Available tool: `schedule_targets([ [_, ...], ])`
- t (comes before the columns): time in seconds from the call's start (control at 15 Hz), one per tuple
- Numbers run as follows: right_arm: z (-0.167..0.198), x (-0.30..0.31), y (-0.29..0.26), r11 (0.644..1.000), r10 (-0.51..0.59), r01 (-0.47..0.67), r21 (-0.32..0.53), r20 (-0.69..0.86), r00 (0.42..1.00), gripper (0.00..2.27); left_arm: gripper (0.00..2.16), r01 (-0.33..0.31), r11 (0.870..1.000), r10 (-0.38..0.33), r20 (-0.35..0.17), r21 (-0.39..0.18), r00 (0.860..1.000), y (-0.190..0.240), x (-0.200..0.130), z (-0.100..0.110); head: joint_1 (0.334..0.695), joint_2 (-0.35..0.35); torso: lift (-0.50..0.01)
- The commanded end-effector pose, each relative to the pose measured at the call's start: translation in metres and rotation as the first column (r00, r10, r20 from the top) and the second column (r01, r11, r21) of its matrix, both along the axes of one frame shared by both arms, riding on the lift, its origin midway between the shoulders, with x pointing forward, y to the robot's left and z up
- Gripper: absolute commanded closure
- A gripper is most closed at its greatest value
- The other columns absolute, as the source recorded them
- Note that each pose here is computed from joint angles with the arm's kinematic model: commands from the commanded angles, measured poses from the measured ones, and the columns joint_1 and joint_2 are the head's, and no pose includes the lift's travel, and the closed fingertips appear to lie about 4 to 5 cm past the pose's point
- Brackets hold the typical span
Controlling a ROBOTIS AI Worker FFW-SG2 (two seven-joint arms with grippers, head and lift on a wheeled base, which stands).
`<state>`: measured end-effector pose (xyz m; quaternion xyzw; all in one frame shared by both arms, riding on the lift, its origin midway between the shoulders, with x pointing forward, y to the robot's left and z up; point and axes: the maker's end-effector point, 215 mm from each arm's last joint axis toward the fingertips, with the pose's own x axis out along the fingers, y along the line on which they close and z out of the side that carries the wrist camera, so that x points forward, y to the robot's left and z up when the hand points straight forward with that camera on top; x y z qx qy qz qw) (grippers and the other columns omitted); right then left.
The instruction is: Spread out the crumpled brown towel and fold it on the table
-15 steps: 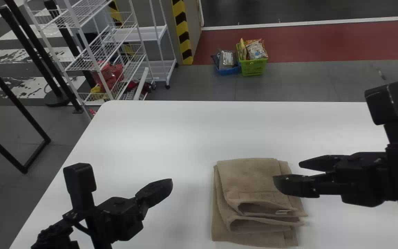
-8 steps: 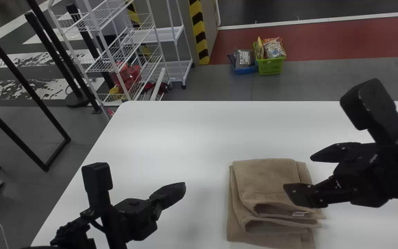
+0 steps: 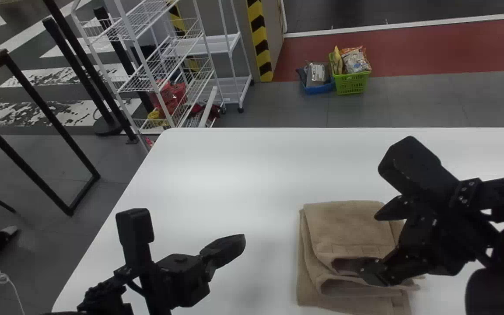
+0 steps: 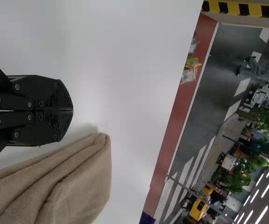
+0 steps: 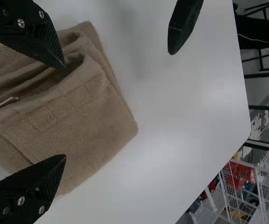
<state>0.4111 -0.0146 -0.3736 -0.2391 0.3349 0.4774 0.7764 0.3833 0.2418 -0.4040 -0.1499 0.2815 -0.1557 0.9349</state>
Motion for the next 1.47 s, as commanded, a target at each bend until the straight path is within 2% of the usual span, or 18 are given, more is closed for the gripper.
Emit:
schedule_targets([
  [0.0,-0.015,-0.016,0.007,1.000,0.025,-0.025,-0.007,-0.043,0.999,0.22,2.14,0.000,1.000,0.000,-0.002,0.006,1.000,0.000,0.000,-0.001,0.695,0.313,-0.127],
  [0.27,-0.030,-0.029,0.001,0.999,0.031,-0.033,-0.023,-0.071,0.997,0.29,2.14,-0.001,1.000,0.001,-0.025,0.013,1.000,0.002,-0.004,-0.006,0.695,0.329,-0.127],
  [0.4,-0.036,-0.029,-0.005,0.998,0.040,-0.044,-0.053,-0.067,0.997,0.46,2.14,0.005,1.000,-0.005,-0.028,0.008,1.000,-0.002,-0.004,-0.007,0.695,0.330,-0.127],
  [0.73,-0.049,-0.025,-0.003,0.993,0.078,-0.084,-0.080,-0.069,0.995,0.60,2.14,0.012,1.000,-0.012,-0.042,0.008,0.999,-0.005,-0.006,-0.009,0.695,0.315,-0.127],
  [0.87,-0.051,-0.025,0.001,0.993,0.082,-0.088,-0.079,-0.075,0.994,0.92,2.14,0.012,1.000,-0.012,-0.040,0.008,0.999,-0.005,-0.006,-0.008,0.695,0.316,-0.127],
  [1.0,-0.049,-0.024,0.003,0.993,0.082,-0.088,-0.075,-0.073,0.994,1.43,2.14,0.011,1.000,-0.011,-0.039,0.010,0.999,-0.005,-0.005,-0.008,0.695,0.319,-0.127],
  [1.07,-0.048,-0.023,0.001,0.994,0.077,-0.082,-0.069,-0.074,0.994,1.56,2.14,0.009,1.000,-0.008,-0.039,0.011,0.999,-0.003,-0.005,-0.008,0.695,0.321,-0.127],
  [1.13,-0.045,-0.022,-0.001,0.995,0.072,-0.077,-0.060,-0.073,0.995,1.61,2.14,0.007,1.000,-0.007,-0.039,0.012,0.999,-0.003,-0.005,-0.008,0.695,0.323,-0.127],
  [1.4,0.005,-0.004,-0.003,0.999,0.032,-0.032,0.004,0.007,0.999,1.77,2.14,0.011,1.000,-0.010,-0.048,0.010,0.999,-0.004,-0.006,-0.009,0.695,0.318,-0.127],
])
